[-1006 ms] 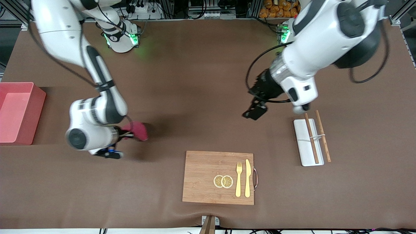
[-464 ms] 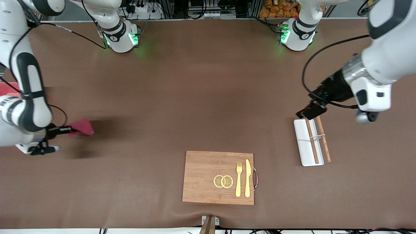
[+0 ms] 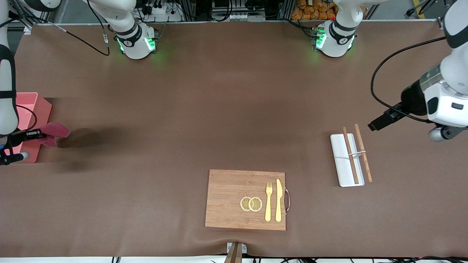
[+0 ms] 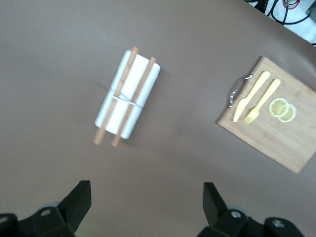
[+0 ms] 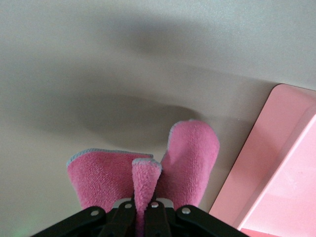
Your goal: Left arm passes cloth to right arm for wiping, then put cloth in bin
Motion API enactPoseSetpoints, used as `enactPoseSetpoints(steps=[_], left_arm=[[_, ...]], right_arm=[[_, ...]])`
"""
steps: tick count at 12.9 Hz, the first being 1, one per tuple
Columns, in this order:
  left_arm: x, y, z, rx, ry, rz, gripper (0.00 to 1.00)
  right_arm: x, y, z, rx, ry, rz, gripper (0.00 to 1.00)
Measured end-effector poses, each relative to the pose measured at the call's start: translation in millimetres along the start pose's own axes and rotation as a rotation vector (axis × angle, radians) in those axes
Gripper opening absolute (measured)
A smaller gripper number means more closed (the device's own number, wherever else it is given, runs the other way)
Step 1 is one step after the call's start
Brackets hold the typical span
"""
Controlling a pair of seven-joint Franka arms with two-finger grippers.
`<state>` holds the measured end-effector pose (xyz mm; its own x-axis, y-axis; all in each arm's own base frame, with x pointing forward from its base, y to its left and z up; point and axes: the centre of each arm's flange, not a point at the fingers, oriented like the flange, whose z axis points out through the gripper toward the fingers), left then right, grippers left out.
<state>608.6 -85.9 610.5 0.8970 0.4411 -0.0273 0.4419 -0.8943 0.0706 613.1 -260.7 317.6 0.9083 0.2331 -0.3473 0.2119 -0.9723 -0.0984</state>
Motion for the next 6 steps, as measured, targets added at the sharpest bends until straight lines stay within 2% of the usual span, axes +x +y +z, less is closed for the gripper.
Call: enactPoseSetpoints(steps=[3,6], left_arm=[[9.9,-32.9,-2.8,0.062,0.024,0.173,1.0],[4.1,-50.8,-14.7,0.094,0.033,0.316,1.0]], right_arm=[[14.5,-7.9,18.2,0.007,-0.006,-0.026,0.02],[55.1,-60.7,36.1,0.049,-0.008,-0.102,0.02]])
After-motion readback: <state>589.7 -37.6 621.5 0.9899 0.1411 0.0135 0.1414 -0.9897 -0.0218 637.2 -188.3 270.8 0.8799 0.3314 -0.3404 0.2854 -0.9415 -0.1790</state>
